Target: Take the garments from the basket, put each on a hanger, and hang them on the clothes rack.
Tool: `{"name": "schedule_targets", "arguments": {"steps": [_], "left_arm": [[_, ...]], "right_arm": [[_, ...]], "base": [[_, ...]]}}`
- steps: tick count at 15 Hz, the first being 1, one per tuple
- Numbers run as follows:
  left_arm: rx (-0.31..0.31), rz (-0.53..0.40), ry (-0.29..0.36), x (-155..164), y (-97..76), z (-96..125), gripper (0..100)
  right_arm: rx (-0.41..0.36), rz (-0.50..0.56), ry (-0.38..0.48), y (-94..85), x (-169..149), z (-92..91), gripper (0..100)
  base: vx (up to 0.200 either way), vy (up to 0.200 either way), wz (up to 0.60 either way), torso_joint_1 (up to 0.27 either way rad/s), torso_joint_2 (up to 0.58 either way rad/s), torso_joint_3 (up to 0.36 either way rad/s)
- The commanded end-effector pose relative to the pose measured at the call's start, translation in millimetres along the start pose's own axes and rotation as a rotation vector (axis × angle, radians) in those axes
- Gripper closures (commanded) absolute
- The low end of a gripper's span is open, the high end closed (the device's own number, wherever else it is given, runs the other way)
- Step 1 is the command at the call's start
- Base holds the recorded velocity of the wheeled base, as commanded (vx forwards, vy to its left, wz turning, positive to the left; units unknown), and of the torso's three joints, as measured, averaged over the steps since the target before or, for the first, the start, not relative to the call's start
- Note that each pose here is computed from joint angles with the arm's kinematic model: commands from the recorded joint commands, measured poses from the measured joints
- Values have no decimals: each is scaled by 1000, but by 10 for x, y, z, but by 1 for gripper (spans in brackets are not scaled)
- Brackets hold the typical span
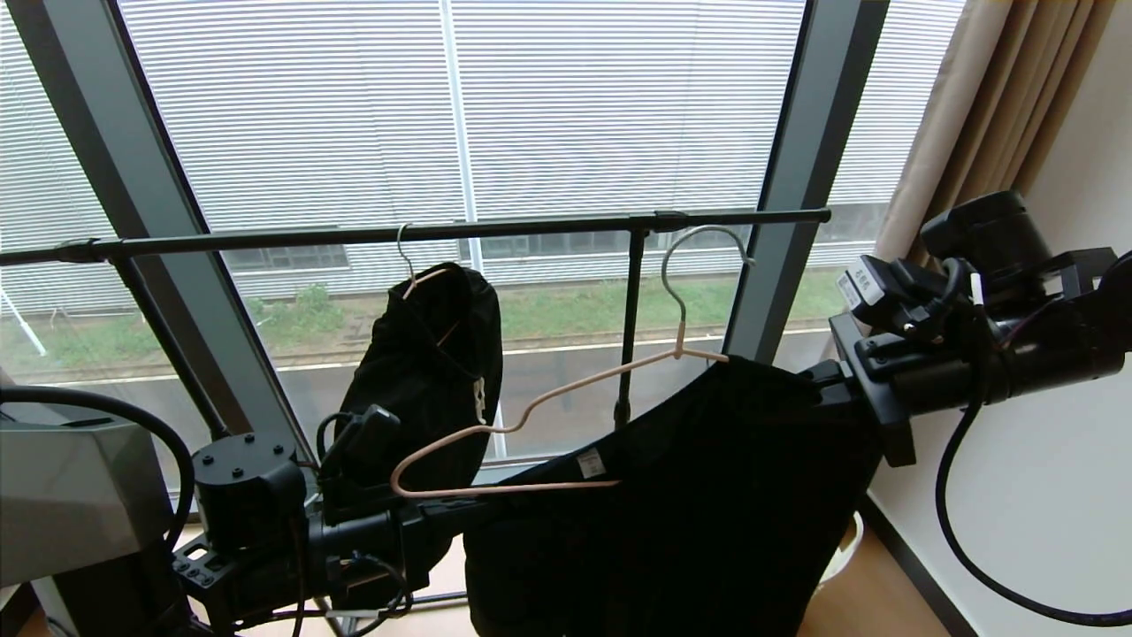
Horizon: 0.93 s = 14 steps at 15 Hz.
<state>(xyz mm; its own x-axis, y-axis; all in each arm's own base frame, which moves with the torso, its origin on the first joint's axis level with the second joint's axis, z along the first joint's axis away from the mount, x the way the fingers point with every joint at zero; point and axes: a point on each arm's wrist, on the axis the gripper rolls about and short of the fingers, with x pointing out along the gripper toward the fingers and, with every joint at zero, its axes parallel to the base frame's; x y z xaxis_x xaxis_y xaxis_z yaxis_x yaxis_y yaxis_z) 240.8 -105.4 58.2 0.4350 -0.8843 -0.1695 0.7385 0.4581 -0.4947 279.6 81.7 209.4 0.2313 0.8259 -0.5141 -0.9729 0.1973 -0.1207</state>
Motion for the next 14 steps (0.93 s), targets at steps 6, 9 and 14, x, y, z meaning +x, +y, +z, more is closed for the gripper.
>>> {"name": "schedule_targets", "arguments": {"steps": [6, 9, 14], "left_arm": [[22, 11, -38, -54, 6, 93, 100], [24, 19, -47, -75, 18, 112, 100], [31, 39, -71, -107, 76, 164, 100]], "right_arm": [[69, -90, 101, 17, -132, -236, 100], [67, -120, 109, 29, -155, -297, 100], [68, -135, 109, 91, -206, -322, 100]], "base": [[0, 0, 0, 0, 0, 0], [0, 0, 0, 0, 0, 0], [0, 0, 0, 0, 0, 0]]}}
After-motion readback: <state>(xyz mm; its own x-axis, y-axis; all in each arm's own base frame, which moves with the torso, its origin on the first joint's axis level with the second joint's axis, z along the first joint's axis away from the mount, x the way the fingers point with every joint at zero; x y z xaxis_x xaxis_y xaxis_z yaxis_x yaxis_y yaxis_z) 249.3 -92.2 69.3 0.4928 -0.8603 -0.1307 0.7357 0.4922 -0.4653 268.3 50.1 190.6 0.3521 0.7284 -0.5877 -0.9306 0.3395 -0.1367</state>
